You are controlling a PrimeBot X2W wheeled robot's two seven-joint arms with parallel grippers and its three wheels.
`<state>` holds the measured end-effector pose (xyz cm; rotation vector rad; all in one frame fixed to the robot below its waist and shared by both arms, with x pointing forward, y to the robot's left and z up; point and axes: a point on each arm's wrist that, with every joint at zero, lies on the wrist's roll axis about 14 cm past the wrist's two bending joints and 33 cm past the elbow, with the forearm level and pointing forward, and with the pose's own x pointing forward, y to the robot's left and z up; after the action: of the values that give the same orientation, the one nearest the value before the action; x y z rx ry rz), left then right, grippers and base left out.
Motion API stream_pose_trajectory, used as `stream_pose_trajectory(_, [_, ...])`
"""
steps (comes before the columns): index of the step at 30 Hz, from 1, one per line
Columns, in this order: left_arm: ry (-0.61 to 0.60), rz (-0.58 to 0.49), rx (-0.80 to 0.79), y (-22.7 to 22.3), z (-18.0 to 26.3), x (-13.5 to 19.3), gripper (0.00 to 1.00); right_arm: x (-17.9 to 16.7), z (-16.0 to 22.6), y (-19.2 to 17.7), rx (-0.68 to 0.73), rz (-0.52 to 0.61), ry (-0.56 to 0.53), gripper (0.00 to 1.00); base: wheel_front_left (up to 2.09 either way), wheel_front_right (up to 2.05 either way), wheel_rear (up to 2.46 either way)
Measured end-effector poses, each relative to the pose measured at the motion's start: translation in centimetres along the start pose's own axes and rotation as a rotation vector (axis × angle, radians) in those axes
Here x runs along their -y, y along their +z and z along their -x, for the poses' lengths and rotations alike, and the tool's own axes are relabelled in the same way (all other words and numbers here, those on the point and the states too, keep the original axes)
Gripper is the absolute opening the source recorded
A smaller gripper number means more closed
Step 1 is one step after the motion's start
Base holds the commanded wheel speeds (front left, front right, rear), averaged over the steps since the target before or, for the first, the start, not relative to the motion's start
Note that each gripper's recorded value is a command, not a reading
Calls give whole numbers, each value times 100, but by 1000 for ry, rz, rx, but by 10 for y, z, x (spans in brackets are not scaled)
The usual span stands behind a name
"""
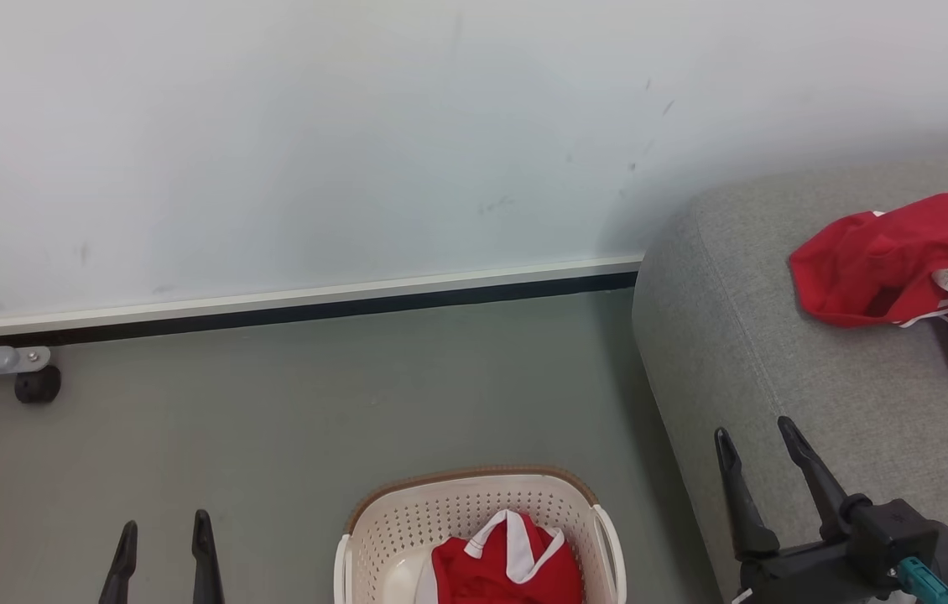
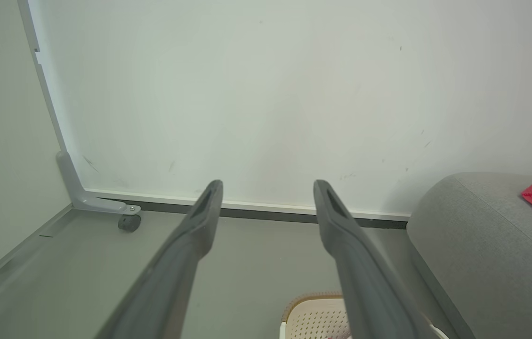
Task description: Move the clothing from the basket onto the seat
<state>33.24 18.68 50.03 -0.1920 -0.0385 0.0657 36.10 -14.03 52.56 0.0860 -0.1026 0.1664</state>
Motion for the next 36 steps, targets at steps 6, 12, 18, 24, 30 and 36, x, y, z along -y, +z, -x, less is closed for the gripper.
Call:
stream_pose_trajectory(6, [3, 3, 4, 1, -1, 0, 100, 1, 0, 1, 5, -1, -7, 100, 0, 0, 0])
stream_pose_trajectory(12, [2, -7, 3, 1, -1, 0, 100, 3, 1, -1, 1, -1, -17, 100, 0, 0, 0])
stream_pose_trajectory(18, [1, -16, 1, 0, -4, 0, 100, 3, -1, -3, -2, 7, -19, 100, 0, 0, 0])
stream_pose_trajectory(24, [-1, -19, -13, -4, -8, 1, 100, 7, -3, -6, -11, 3, -31, 100, 0, 0, 0])
stream_pose_trajectory(30, [-26, -30, -33, -11, -16, 7, 100, 10, -8, -10, -20, 4, -40, 100, 0, 0, 0])
stream_pose_trajectory(36, [-128, -36, -44, -18, -39, 33, 100, 15, -21, -10, -13, 10, -47, 100, 0, 0, 0])
